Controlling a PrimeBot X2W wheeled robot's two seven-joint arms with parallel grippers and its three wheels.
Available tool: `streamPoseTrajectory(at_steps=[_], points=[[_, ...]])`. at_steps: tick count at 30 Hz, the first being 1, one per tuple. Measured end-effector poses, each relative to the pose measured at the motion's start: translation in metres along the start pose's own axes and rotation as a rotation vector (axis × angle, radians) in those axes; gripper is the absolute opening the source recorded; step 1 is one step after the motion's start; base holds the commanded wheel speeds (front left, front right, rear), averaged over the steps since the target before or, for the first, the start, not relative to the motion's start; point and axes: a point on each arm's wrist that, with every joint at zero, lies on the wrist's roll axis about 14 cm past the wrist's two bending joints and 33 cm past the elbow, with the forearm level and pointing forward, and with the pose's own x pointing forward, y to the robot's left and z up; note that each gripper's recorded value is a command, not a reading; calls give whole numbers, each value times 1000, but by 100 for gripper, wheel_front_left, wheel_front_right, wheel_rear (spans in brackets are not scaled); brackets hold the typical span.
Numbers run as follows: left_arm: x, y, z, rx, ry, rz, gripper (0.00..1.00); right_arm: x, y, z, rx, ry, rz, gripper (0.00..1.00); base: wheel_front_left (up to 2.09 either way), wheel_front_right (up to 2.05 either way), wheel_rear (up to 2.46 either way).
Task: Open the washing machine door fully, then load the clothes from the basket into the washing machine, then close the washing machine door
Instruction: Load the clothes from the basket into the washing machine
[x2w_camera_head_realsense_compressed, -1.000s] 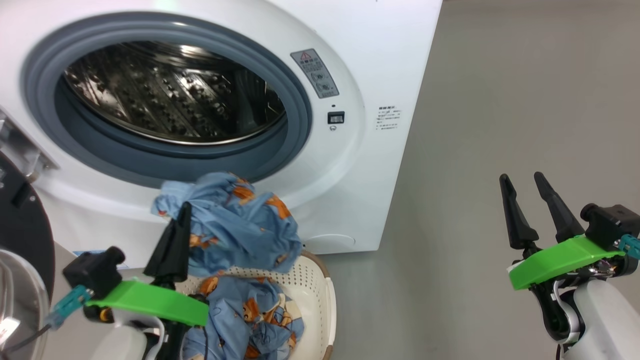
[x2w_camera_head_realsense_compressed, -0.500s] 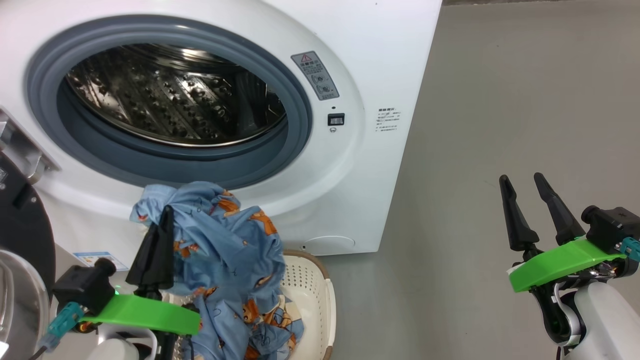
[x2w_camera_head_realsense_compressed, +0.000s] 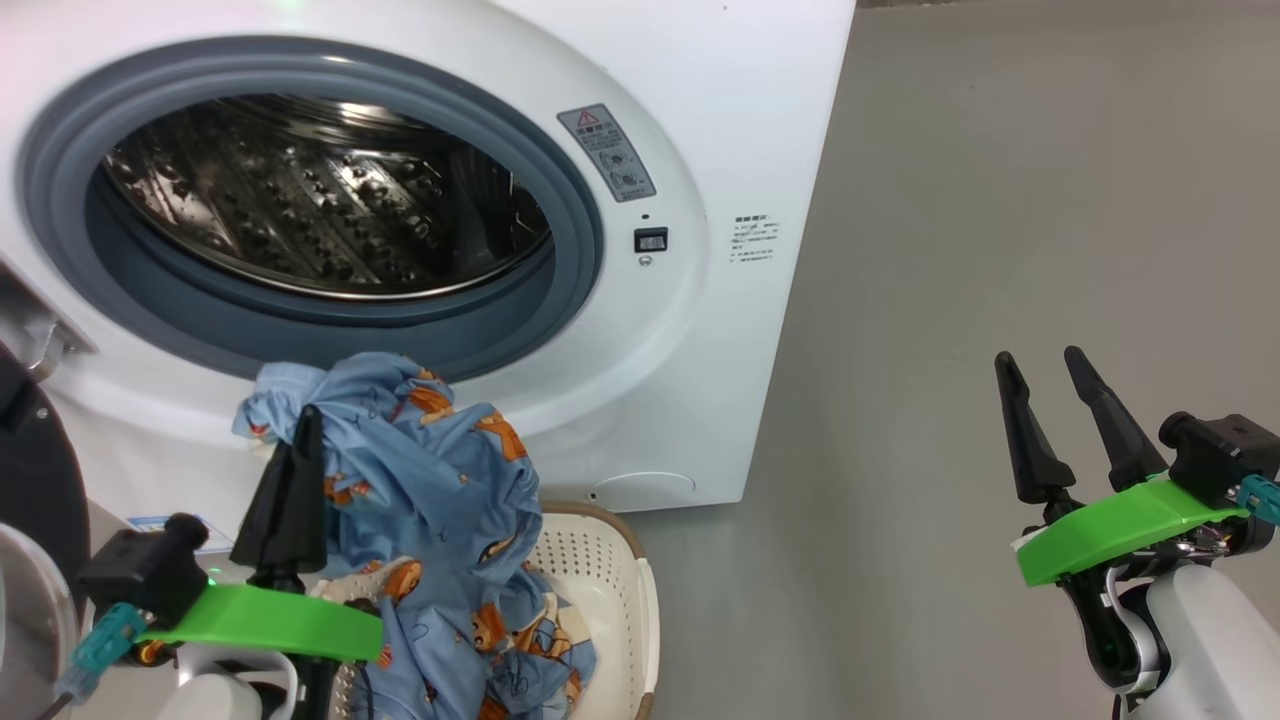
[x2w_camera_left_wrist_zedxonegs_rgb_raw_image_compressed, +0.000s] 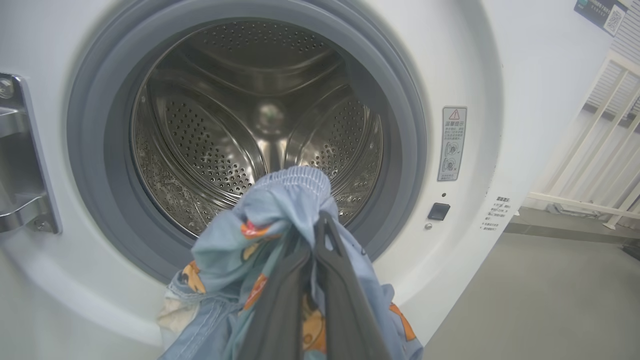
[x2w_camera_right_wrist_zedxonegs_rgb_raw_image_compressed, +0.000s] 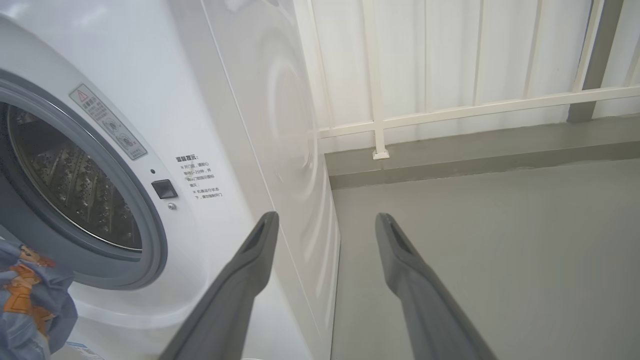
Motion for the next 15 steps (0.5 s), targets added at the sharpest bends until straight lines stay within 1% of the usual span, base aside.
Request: streamPoseTrajectory(at_steps=[7, 13, 15], points=[[14, 5, 0, 17, -2, 1, 0, 0, -3, -8, 0, 22, -8, 100, 0, 0, 0], [50, 10, 13, 60, -35, -23, 0, 4, -5, -18, 1, 46, -6, 100, 0, 0, 0], [69, 17, 5, 66, -9, -19, 0, 9, -7, -22, 0, 55, -8, 100, 0, 0, 0]])
